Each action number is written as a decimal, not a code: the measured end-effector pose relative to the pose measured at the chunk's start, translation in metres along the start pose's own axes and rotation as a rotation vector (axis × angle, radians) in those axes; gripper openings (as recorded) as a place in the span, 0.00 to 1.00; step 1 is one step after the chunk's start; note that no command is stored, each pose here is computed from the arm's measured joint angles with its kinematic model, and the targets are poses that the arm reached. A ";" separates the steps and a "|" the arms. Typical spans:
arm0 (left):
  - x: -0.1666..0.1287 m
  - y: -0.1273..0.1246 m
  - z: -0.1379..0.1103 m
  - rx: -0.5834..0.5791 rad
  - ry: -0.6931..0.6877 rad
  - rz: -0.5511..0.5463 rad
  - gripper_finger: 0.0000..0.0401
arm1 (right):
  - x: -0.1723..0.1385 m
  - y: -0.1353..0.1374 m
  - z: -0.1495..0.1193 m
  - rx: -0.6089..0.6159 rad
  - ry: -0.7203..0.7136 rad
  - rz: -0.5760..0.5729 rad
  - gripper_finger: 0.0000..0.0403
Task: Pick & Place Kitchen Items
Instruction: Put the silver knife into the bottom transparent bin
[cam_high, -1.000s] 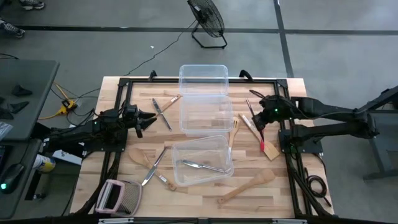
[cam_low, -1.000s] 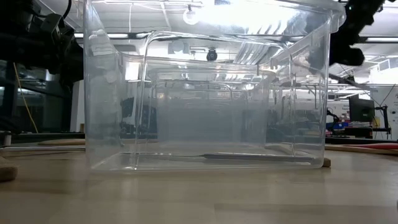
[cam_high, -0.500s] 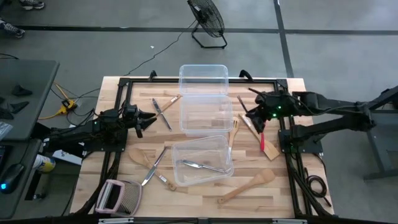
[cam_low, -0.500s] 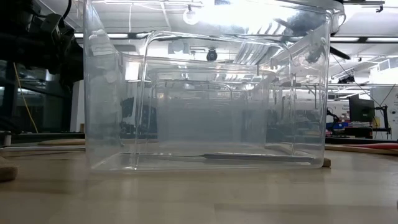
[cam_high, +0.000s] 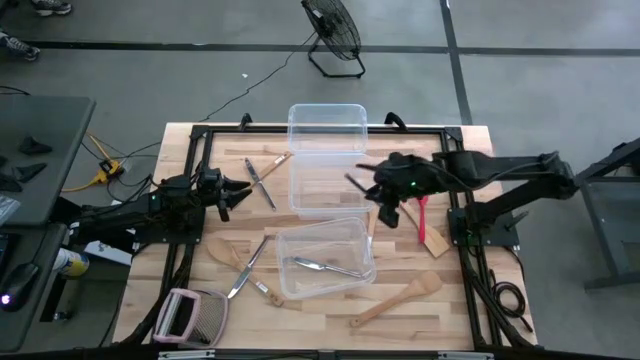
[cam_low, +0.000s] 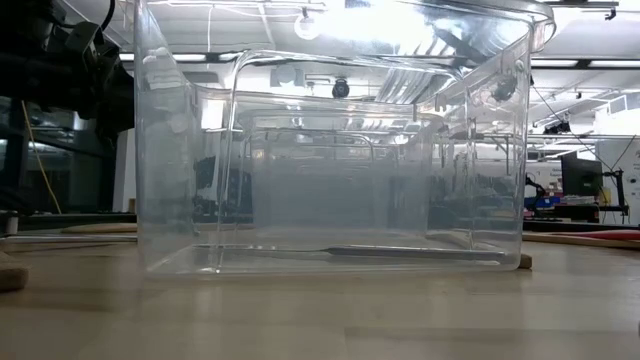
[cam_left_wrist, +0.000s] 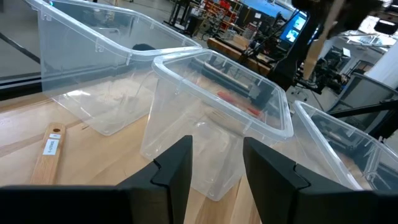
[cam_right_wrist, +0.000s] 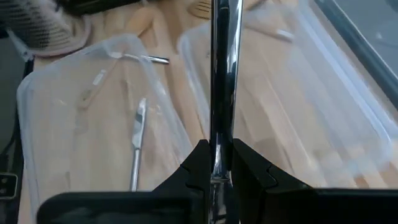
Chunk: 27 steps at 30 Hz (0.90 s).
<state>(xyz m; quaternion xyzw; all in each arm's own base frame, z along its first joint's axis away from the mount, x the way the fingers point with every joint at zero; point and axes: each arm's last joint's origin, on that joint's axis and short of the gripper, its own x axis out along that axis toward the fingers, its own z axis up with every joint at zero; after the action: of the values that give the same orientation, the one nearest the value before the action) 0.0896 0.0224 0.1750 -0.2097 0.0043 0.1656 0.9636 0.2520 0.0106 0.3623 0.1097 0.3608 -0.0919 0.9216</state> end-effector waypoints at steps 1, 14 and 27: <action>0.000 0.000 0.000 0.000 0.000 0.000 0.36 | 0.003 0.003 0.003 -0.022 -0.002 0.007 0.08; 0.000 0.000 0.000 0.000 0.000 0.000 0.36 | 0.051 0.049 0.030 -0.063 0.045 0.116 0.08; 0.000 0.000 0.000 0.000 0.000 0.000 0.36 | 0.084 0.087 0.027 -0.049 0.109 0.204 0.08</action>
<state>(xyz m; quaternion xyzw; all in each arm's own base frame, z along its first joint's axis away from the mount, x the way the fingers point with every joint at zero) 0.0896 0.0224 0.1751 -0.2097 0.0044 0.1657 0.9636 0.3520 0.0791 0.3359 0.1279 0.3993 0.0171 0.9077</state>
